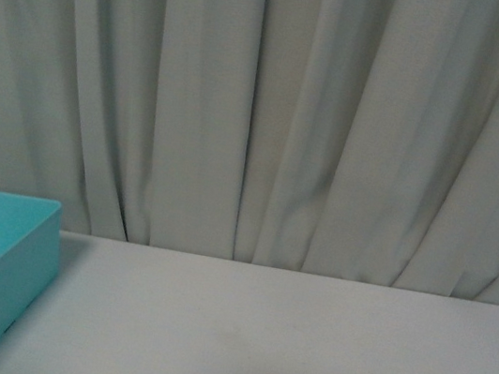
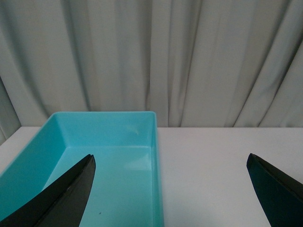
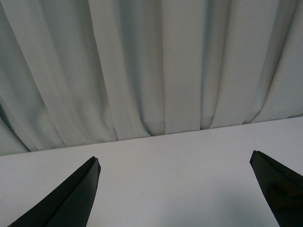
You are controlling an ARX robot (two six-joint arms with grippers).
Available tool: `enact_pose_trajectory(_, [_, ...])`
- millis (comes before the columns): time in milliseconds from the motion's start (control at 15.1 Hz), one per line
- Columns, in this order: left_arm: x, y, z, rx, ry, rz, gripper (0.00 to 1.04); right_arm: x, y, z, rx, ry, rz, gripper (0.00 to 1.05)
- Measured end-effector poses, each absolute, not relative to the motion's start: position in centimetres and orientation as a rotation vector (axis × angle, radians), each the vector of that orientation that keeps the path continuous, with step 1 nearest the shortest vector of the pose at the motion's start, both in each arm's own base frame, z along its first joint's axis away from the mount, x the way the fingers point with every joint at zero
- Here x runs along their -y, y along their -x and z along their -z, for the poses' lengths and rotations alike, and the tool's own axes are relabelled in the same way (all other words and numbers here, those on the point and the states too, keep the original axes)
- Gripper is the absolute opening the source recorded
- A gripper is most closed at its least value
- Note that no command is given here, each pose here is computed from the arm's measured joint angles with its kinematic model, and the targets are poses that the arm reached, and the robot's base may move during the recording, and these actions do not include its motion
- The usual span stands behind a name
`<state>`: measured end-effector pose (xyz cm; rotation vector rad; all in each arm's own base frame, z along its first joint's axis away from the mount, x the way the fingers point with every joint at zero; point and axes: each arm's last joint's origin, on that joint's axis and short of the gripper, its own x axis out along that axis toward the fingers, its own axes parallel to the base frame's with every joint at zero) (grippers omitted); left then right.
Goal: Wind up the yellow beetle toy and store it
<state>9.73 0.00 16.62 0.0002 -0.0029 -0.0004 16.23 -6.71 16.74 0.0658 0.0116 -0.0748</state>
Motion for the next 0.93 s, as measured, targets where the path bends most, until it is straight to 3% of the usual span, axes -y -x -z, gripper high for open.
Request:
enact_pose_trajectory(133, [0.0,-9.7,-16.6,0.002,0.0,-0.001,0.98,7.0,-18.6,-17.2,-0.058,-0.077,-0.008,0.98])
enact_pose_trajectory(465, [0.0,-9.7,-16.6,0.002,0.0,0.0,0.98,3.3,-26.4,-21.7,-0.056,0.103,-0.507,0.98])
enact_pose_trajectory(664, [0.0,-9.7,-16.6,0.002,0.0,-0.001,0.98,3.1,-32.0,-21.7,-0.199,0.244,-0.769,0.98])
enact_pose_trajectory(929, [0.0,-9.7,-16.6,0.002,0.0,-0.001,0.98,3.1,-34.9,-20.3,-0.392,0.479,-1.035,0.98])
